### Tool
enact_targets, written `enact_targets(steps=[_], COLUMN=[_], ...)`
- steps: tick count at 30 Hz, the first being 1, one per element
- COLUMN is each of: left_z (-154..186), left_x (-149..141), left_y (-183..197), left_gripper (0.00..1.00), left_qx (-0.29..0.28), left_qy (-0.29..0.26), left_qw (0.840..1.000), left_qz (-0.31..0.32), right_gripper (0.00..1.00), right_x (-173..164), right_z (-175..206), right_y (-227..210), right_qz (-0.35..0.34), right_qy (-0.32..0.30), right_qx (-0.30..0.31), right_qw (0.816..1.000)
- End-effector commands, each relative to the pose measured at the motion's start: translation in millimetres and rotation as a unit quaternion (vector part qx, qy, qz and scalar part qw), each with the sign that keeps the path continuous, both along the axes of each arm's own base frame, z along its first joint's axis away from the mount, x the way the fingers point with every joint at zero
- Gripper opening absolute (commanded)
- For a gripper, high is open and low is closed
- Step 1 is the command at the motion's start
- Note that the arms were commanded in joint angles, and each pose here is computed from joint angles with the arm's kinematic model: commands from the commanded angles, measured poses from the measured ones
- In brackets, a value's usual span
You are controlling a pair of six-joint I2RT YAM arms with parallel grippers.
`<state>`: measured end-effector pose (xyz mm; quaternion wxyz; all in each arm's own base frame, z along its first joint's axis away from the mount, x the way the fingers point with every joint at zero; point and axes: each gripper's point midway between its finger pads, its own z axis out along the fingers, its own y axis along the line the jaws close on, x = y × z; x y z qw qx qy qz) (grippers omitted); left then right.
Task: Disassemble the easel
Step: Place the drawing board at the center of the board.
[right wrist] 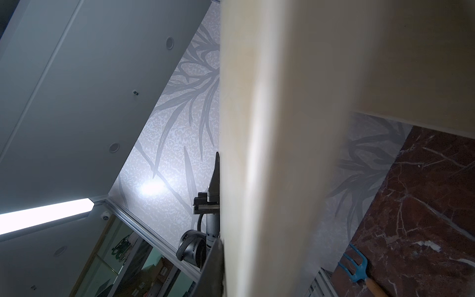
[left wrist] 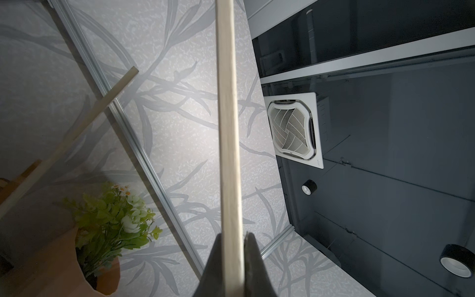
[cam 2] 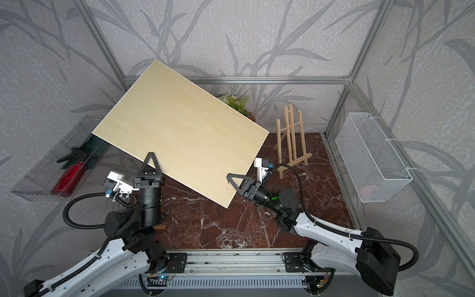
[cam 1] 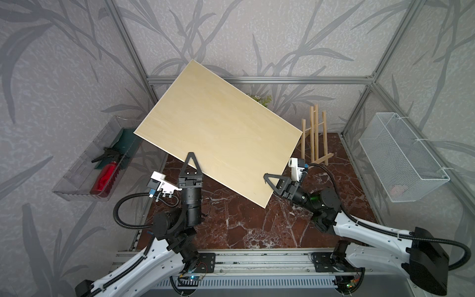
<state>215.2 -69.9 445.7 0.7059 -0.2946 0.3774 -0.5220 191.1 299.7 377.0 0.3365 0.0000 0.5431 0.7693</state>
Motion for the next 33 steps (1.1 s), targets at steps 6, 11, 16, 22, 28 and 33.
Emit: enact_targets(steps=[6,11,16,22,28,33], left_z=[-49,-72,-91,-127,-147,-166], left_x=[3,1,-6,-17,-29,-32], left_y=[-39,-45,-48,-47,-44,-55], left_gripper=[0.00,0.00,0.00,0.00,0.00,0.00], left_qx=[0.134,0.149,0.175,0.211,0.243,0.257], left_qy=[0.029,0.054,0.076,0.123,0.150,0.181], left_qw=[0.989,0.984,0.976,0.960,0.945,0.929], left_qz=[-0.054,-0.082,-0.109,-0.139,-0.160,-0.195], right_gripper=[0.00,0.00,0.00,0.00,0.00,0.00], right_x=[-11,-10,-14,-19,-17,-16], right_z=[35,7,-17,-36,-61,-78], right_y=[-43,-48,-56,-72,-89,-95], right_qz=[-0.012,-0.013,-0.019,-0.019,-0.034,-0.031], right_qy=[-0.039,-0.013,0.003,0.015,0.044,0.073], right_qx=[0.056,0.020,-0.013,-0.042,-0.064,-0.084], right_qw=[0.998,1.000,1.000,0.999,0.996,0.993])
